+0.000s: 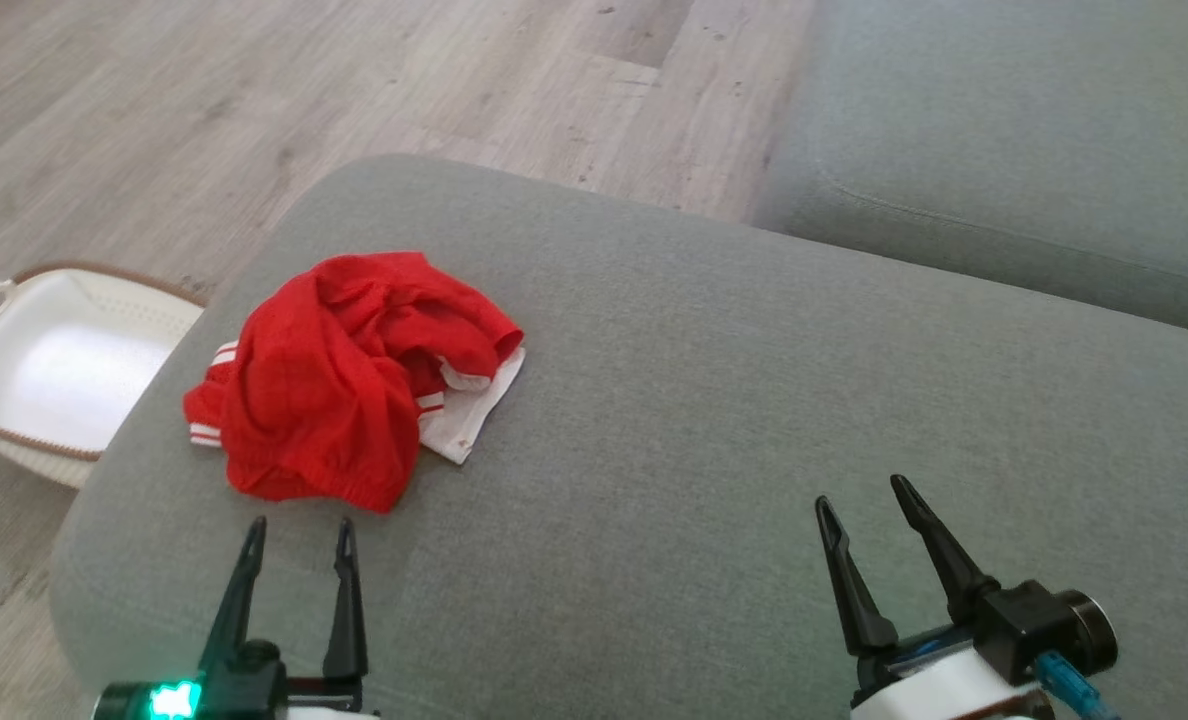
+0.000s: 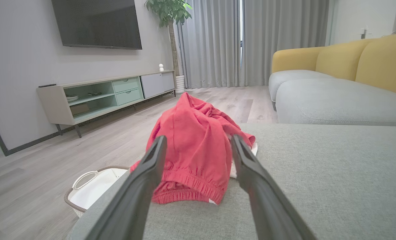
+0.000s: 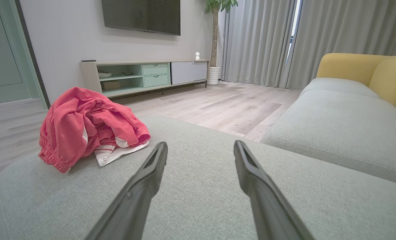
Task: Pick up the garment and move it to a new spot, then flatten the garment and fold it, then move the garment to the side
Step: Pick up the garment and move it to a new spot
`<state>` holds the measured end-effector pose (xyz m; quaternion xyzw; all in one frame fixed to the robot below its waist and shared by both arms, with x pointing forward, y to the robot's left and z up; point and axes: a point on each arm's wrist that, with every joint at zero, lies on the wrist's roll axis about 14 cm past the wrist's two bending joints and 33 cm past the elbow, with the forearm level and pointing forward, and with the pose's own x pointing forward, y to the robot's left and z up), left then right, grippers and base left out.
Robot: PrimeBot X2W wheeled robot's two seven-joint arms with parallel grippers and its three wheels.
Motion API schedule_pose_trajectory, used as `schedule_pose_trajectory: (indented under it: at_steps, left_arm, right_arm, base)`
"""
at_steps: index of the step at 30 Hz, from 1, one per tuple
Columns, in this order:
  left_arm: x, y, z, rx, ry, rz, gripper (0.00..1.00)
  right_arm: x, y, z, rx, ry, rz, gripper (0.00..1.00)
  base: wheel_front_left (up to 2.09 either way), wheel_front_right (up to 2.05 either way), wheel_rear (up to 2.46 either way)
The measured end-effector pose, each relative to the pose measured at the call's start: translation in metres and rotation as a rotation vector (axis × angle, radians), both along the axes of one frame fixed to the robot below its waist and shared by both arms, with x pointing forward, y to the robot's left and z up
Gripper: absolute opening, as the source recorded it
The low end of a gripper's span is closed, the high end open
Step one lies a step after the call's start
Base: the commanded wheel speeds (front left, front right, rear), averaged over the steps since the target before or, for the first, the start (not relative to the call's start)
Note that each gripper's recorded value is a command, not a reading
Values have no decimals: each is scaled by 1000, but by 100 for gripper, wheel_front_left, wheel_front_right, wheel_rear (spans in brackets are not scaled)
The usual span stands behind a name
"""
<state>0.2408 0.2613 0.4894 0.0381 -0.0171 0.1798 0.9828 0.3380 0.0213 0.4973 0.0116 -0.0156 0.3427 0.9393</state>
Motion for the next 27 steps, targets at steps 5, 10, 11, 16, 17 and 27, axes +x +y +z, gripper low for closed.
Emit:
schedule_pose_trajectory:
  at_steps: [5,10,11,16,17,27]
  left_arm:
    - [-5,11,2,12,0,37,100]
    - [0,19,11,50,-10,49,100]
    - [4,21,14,58,-16,49,100]
    - [38,41,48,115,-80,21,100]
    - [49,44,53,118,-83,2,100]
    - [181,67,79,79,171,-142,100]
  right_arm:
    - [0,3,-2,-1,8,11,100]
    - [1,5,-8,-2,26,16,100]
    - [2,5,-10,-2,32,16,100]
    - [5,7,-22,-38,44,31,100]
    - [5,8,-25,-45,48,36,100]
    - [51,5,-45,-107,18,92,100]
  base:
    - [0,0,0]
    - [0,0,0]
    - [0,0,0]
    - [0,0,0]
    - [0,0,0]
    - [0,0,0]
